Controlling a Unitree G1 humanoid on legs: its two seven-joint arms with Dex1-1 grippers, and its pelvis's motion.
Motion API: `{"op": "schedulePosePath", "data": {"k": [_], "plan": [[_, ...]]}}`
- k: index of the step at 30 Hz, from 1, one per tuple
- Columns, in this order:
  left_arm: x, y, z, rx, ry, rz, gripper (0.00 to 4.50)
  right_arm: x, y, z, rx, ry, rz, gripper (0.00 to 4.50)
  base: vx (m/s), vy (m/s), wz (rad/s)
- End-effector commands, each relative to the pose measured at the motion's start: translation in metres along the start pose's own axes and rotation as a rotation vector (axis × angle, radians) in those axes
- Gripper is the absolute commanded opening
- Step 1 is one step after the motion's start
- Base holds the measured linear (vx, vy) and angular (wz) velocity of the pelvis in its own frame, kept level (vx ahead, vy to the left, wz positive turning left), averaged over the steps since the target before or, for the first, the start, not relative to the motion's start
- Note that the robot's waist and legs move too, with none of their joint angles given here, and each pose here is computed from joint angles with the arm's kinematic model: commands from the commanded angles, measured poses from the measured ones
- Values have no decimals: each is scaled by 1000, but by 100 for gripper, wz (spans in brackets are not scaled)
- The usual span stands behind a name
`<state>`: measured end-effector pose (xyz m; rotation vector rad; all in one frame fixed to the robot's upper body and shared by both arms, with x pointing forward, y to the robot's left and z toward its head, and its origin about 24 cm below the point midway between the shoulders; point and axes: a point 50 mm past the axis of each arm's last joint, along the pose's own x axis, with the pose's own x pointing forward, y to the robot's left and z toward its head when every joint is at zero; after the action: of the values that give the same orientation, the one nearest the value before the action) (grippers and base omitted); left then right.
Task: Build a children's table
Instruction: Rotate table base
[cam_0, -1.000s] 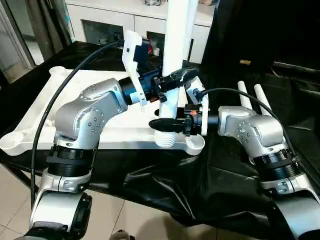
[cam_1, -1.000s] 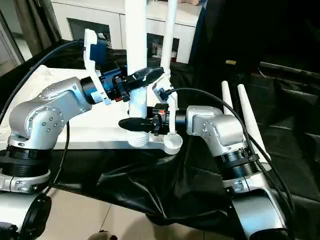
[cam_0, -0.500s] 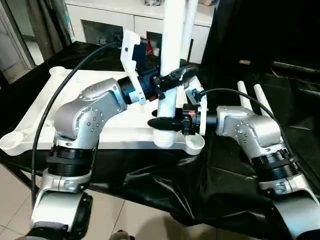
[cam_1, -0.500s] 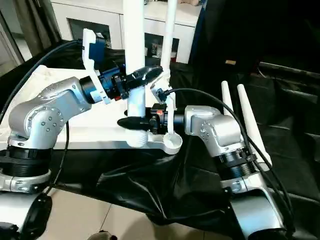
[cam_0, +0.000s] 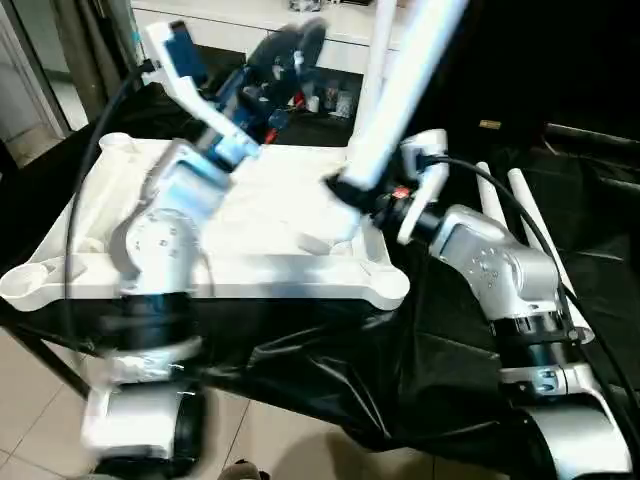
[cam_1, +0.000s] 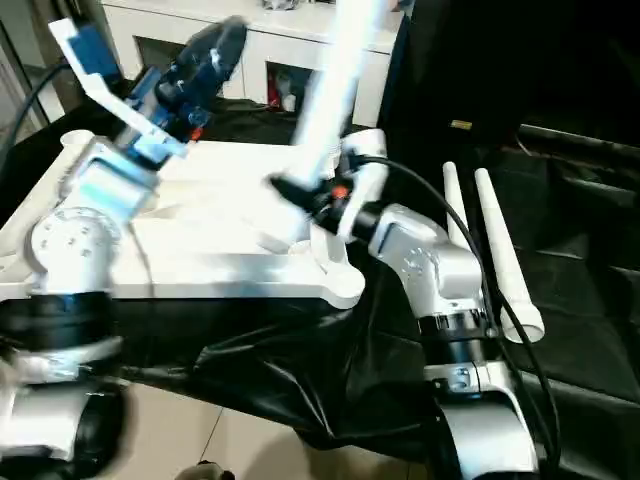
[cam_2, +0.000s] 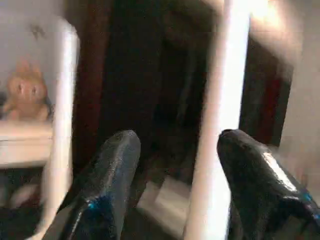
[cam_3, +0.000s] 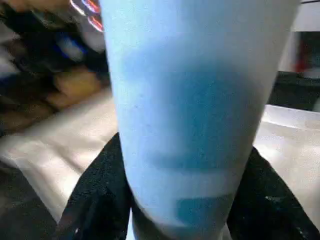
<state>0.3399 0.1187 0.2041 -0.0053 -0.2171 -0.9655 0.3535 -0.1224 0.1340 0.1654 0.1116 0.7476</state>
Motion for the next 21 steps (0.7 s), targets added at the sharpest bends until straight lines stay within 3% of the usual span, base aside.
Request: {"op": "schedulePosePath", "data": {"k": [1,5,7,9,12,17,21], "plan": [[-4,-13,-52,191,332,-194,298,-11,-17,-6,-90,54,-125,194,0,0,0],[-13,-20,-84,186,483,-371,298,-22,-21,-7,-113,68,-151,194,0,0,0],[-10,-21,-92,162,493,-390,298,-26,-20,-9,-126,81,-143,194,0,0,0],[-10,-21,-93,163,494,-391,298,-26,-20,-9,-128,82,-143,194,0,0,0],[-6,-19,-110,167,542,-408,269,-32,-18,-11,-147,98,-127,194,0,0,0],[-9,-15,-124,141,610,-443,224,-41,-17,-12,-152,109,-124,194,0,0,0],[-12,-14,-129,143,636,-448,207,-43,-16,-12,-155,113,-127,194,0,0,0]]}}
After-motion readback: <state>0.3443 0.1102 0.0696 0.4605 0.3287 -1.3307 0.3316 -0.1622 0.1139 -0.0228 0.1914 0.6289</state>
